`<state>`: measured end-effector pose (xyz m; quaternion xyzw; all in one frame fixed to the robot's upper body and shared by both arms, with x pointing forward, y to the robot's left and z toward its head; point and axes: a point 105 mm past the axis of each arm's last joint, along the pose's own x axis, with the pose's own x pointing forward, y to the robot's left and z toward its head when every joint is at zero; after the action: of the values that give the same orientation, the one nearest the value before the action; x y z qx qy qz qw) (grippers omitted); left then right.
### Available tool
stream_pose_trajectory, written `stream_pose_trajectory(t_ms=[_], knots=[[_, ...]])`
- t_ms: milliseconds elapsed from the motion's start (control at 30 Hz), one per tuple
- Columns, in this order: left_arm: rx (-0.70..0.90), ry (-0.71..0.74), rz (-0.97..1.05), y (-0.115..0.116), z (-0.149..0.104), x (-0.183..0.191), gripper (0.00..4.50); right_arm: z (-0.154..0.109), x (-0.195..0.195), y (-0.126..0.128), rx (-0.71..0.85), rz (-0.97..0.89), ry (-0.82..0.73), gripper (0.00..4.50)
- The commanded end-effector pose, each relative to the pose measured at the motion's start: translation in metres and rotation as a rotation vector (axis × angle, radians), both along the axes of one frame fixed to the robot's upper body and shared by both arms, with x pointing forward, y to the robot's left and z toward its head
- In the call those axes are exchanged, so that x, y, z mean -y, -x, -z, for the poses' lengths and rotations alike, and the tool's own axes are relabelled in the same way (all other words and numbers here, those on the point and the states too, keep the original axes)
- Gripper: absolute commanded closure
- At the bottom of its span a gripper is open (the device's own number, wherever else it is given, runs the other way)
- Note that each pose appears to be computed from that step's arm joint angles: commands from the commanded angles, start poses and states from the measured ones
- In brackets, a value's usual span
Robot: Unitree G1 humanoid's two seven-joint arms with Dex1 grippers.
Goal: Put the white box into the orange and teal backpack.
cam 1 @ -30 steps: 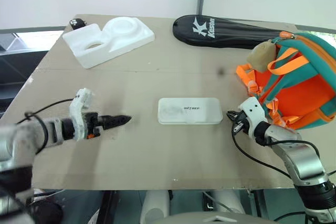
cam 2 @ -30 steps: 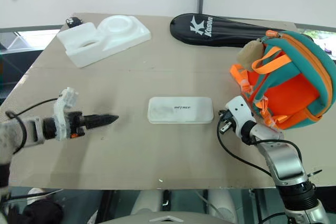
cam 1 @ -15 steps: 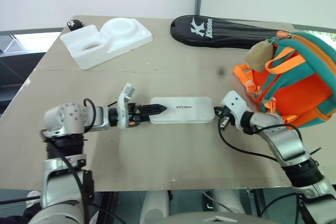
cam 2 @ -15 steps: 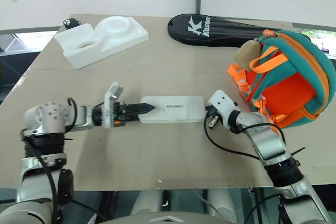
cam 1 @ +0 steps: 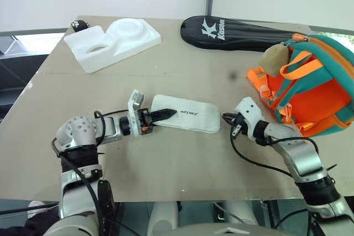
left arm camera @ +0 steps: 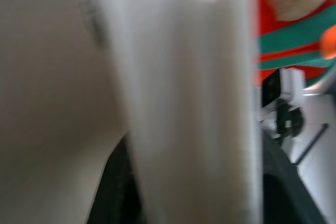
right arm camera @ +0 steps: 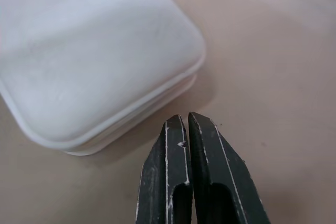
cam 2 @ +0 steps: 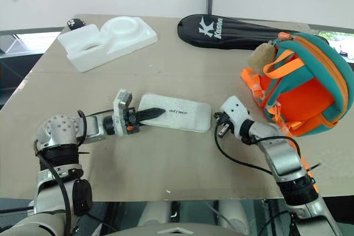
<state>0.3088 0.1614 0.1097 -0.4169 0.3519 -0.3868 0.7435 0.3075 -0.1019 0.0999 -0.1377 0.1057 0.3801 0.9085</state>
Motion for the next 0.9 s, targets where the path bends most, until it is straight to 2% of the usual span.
stream_pose_trajectory(t_ms=[33, 100, 133, 167, 200, 233, 300, 367, 500, 600, 733, 800, 900], knots=[[0.04, -0.012, -0.04, -0.001, -0.012, -0.006, 3.57, -0.042, 0.022, 0.025, 0.061, 0.076, -0.112, 3.99], [0.068, 0.018, -0.045, -0.003, -0.021, -0.005, 3.57, -0.05, 0.027, 0.047, 0.047, 0.064, -0.127, 3.07], [0.076, 0.019, -0.051, -0.003, -0.023, -0.006, 3.57, -0.055, 0.028, 0.057, 0.043, 0.067, -0.153, 3.07], [0.104, 0.016, -0.052, -0.003, -0.028, -0.005, 3.57, -0.062, 0.033, 0.067, 0.047, 0.094, -0.187, 2.41], [0.127, 0.021, -0.053, -0.003, -0.032, -0.004, 3.58, -0.067, 0.038, 0.074, 0.056, 0.122, -0.2, 2.1], [0.141, 0.037, -0.057, -0.003, -0.036, -0.004, 3.58, -0.07, 0.044, 0.08, 0.061, 0.161, -0.209, 1.48], [0.171, 0.066, -0.069, -0.005, -0.045, -0.004, 3.58, -0.076, 0.061, 0.087, 0.086, 0.279, -0.214, 0.86], [0.206, 0.085, -0.076, -0.007, -0.053, -0.001, 3.58, -0.08, 0.076, 0.089, 0.108, 0.389, -0.228, 0.0], [0.31, 0.082, -0.056, -0.008, -0.07, 0.018, 3.58, -0.081, 0.091, 0.087, 0.116, 0.529, -0.221, 0.0], [0.362, 0.078, -0.043, -0.008, -0.078, 0.03, 3.58, -0.09, 0.101, 0.074, 0.164, 0.657, -0.247, 0.0], [0.443, 0.101, -0.031, -0.006, -0.095, 0.045, 3.58, -0.105, 0.103, 0.04, 0.204, 0.731, -0.333, 0.0], [0.479, 0.083, -0.061, -0.008, -0.1, 0.046, 3.58, -0.112, 0.112, 0.011, 0.23, 0.817, -0.381, 0.0], [0.499, 0.092, -0.098, -0.01, -0.104, 0.046, 3.58, -0.118, 0.114, -0.015, 0.285, 0.865, -0.382, 0.0]])
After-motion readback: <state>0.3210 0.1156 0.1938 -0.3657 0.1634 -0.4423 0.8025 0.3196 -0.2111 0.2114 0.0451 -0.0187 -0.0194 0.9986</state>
